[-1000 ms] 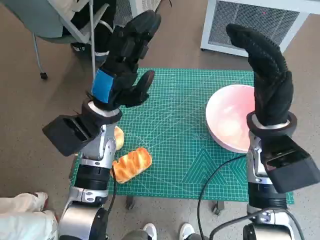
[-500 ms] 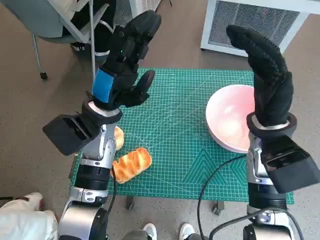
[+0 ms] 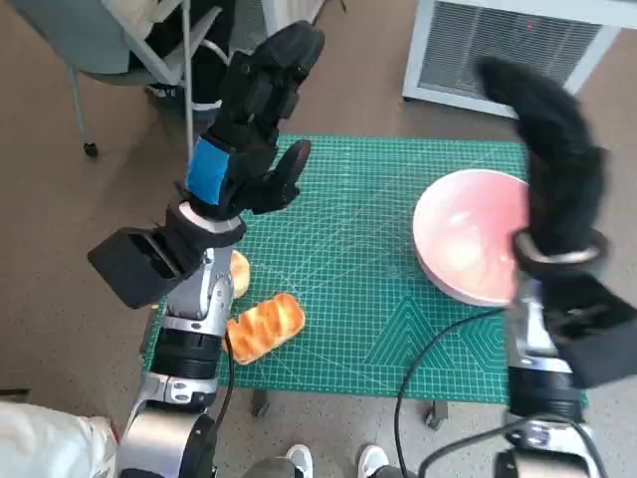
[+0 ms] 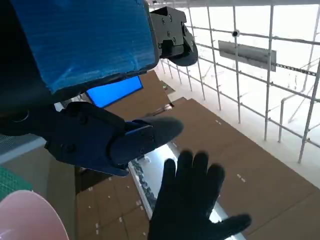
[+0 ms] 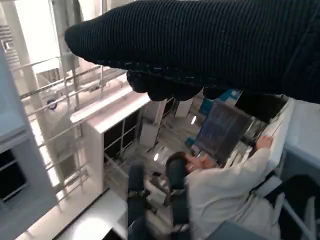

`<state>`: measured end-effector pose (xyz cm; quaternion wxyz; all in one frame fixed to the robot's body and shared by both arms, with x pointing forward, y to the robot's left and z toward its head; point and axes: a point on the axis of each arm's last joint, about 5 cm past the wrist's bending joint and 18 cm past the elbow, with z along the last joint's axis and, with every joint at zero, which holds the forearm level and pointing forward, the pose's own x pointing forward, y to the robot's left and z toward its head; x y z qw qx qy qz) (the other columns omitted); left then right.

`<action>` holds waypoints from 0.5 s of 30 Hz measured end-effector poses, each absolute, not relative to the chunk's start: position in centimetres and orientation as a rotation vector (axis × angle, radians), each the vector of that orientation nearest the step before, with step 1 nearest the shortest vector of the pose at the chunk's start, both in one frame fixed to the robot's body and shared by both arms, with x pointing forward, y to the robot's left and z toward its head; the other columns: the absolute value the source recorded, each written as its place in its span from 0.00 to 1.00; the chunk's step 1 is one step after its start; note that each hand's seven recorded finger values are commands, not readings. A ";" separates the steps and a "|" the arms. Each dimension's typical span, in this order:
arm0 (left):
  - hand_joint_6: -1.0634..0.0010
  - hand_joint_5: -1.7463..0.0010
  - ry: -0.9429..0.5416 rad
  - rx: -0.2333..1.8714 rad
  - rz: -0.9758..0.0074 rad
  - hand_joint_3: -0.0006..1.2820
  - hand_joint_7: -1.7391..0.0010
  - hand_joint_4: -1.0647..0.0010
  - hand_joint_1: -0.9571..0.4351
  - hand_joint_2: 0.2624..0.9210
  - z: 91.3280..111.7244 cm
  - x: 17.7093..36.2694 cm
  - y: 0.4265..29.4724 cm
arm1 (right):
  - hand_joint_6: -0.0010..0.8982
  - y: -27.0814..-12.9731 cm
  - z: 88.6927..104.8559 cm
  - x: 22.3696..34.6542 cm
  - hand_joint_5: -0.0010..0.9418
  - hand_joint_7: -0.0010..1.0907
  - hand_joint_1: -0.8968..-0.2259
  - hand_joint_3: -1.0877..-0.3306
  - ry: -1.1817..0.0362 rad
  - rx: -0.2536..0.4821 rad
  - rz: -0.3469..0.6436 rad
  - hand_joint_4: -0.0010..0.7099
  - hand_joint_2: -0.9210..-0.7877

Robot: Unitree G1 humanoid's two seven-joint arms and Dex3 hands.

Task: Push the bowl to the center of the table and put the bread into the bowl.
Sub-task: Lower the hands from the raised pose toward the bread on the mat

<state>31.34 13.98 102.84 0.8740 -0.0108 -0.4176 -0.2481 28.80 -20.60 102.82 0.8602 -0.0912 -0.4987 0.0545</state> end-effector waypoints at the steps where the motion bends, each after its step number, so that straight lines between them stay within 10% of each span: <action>1: 1.00 0.87 -0.873 -0.025 -0.517 0.51 0.66 1.00 0.44 0.90 102.8 31.3 14.0 | 0.07 -21.2 102.6 28.7 0.00 0.54 0.47 0.51 -1.037 -0.201 0.092 0.41 0.00; 15: 1.00 0.87 -0.871 -0.030 -0.518 0.52 0.64 1.00 0.44 0.90 102.8 31.3 14.0 | 0.05 -28.1 98.8 27.9 0.00 0.50 0.51 0.41 -0.846 -0.203 -0.326 0.33 0.00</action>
